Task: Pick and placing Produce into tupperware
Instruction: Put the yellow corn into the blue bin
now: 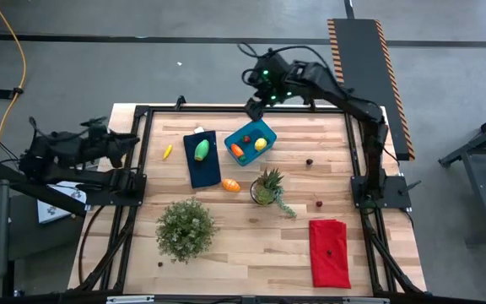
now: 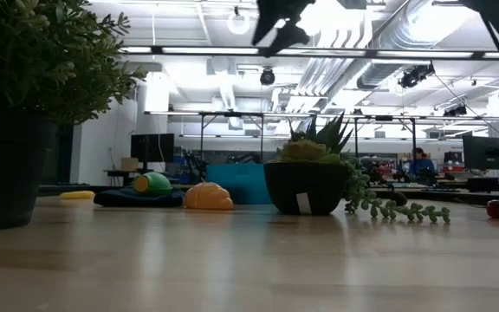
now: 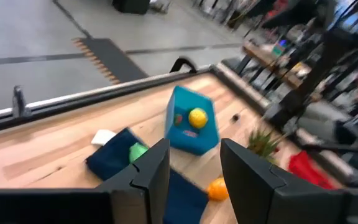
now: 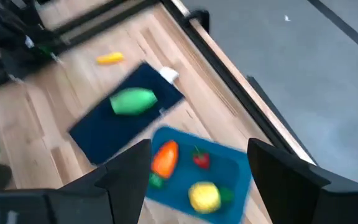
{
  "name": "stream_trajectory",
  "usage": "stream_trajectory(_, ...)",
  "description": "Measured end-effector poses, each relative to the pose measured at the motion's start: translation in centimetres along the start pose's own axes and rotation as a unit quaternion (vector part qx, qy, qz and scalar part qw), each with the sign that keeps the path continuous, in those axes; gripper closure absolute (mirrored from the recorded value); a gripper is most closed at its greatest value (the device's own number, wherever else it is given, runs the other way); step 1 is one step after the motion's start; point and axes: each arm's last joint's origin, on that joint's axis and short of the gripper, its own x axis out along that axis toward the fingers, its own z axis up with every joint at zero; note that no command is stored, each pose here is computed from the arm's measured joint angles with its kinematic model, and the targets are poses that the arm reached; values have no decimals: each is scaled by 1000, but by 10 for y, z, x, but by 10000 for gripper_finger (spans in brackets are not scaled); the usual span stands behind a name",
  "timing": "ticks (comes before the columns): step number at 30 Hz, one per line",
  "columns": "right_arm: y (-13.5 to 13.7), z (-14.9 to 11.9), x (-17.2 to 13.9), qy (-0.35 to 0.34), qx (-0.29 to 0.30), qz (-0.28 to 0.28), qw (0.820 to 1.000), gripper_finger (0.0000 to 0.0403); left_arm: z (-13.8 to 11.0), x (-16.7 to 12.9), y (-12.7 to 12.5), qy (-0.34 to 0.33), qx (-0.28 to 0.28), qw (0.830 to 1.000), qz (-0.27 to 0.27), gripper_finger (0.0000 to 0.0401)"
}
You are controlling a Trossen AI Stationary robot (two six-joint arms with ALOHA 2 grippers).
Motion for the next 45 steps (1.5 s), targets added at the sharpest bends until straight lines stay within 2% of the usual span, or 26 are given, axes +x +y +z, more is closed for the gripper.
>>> stream_trajectory(9,-23,-20,-24,84,-7,-67,994,147,-2,18,-14,45,42,997,45,270)
stream_trajectory(14,-29,-27,-28,123,-17,-80,989,147,-2,24,-18,58,39,996,55,270)
stream_trajectory(20,-39,-31,-31,148,-29,-86,985,147,-5,25,-18,83,37,994,64,270)
stream_trajectory(26,-57,-32,-49,132,-17,-98,986,147,-2,18,-15,99,23,992,71,270)
stream_trajectory(31,-69,-35,-77,102,2,-105,989,147,11,7,-16,87,18,994,68,270)
stream_trajectory(36,-71,-39,-101,76,7,-108,991,147,35,-4,-24,77,27,993,89,270)
stream_trajectory(42,-74,-46,-128,47,4,-112,993,147,72,-12,-44,79,86,984,132,270)
stream_trajectory(45,-78,-49,-138,36,8,-97,995,147,86,-13,-55,80,117,979,148,270)
